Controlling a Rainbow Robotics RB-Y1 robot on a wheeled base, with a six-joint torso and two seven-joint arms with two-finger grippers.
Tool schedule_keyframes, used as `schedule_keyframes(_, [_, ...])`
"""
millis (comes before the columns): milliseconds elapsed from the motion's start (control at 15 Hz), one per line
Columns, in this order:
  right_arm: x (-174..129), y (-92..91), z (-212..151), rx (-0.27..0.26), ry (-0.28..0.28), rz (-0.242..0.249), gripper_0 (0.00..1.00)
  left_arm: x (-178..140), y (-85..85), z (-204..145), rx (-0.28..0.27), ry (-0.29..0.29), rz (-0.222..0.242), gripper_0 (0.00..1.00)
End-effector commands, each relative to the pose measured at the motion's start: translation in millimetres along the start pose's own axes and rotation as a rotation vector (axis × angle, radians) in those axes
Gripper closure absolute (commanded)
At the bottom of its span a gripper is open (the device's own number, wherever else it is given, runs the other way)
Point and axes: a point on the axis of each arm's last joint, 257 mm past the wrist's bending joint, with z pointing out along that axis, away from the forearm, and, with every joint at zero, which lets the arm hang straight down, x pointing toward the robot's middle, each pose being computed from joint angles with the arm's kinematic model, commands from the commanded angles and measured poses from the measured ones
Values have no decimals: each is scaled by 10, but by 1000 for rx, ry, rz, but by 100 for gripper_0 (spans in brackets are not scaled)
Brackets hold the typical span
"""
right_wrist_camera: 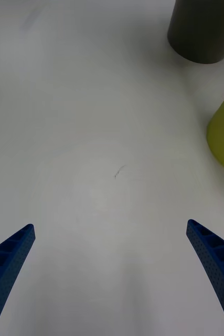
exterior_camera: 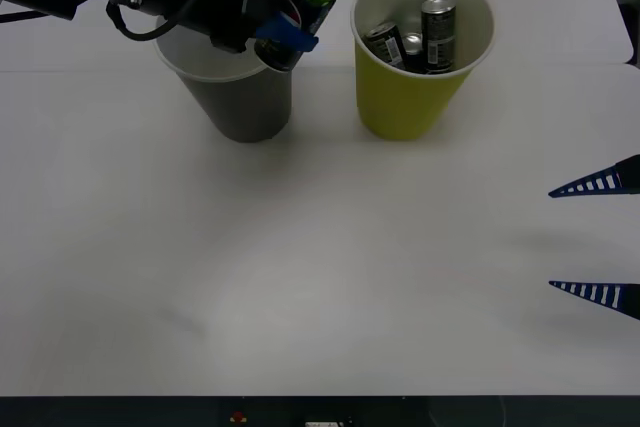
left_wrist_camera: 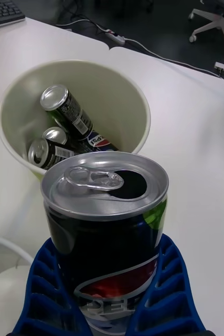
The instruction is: Put the can into the green bin and the plastic bottle into the gray bin
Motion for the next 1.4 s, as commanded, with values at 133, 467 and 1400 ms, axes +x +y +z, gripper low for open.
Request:
schedule_keyframes(133, [0, 0, 0, 0, 0, 0, 0, -361, 167, 318, -1, 8, -20, 100])
schedule_keyframes(467, [0, 0, 0, 0, 0, 0, 0, -813, 295, 746, -24, 42, -39, 100])
schedule_keyframes(1400, [0, 0, 0, 0, 0, 0, 0, -759, 193, 1527, -64, 135, 5, 0])
